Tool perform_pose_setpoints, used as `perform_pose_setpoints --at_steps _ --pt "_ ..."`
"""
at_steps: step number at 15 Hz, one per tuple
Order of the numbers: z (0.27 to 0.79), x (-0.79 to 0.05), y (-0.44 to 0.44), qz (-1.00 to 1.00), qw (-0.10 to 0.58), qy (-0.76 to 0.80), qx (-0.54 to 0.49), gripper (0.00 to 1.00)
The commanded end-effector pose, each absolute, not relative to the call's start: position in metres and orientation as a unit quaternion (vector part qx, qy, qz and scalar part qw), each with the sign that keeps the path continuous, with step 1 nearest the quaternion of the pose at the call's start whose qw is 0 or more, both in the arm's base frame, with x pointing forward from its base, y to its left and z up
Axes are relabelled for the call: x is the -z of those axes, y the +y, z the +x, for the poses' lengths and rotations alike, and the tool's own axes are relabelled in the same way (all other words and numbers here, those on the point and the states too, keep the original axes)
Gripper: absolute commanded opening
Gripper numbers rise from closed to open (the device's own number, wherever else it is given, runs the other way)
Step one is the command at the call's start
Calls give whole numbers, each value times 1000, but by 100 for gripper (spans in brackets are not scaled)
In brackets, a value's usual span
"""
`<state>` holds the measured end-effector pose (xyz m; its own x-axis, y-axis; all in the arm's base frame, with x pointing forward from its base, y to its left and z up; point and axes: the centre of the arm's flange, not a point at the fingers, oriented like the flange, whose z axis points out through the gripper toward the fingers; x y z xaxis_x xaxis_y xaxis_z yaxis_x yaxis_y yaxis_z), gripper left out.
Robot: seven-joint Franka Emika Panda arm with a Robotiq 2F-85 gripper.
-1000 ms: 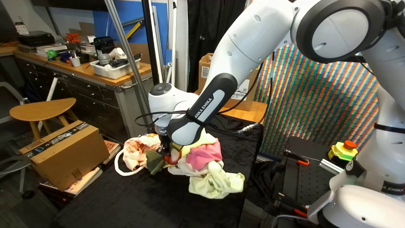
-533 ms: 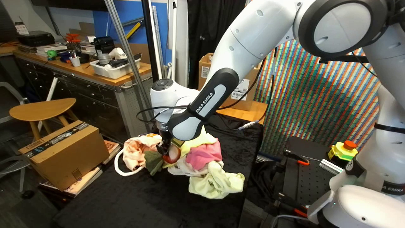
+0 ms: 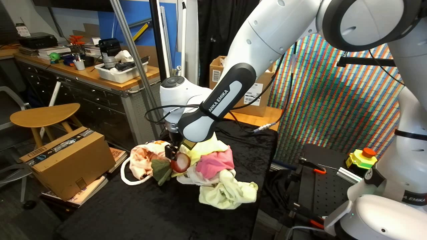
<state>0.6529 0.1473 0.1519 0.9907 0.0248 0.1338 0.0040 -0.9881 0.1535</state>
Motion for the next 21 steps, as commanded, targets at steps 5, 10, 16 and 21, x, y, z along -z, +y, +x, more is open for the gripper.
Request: perform_pose_setpoints --at_steps 5,10,16,21 --pt "635 -191 139 994 83 12 -66 100" --pt "625 -216 134 994 91 21 -64 100" --pt "587 -272 121 991 112 74 0 100" --pt "542 -339 115 988 126 91 25 100"
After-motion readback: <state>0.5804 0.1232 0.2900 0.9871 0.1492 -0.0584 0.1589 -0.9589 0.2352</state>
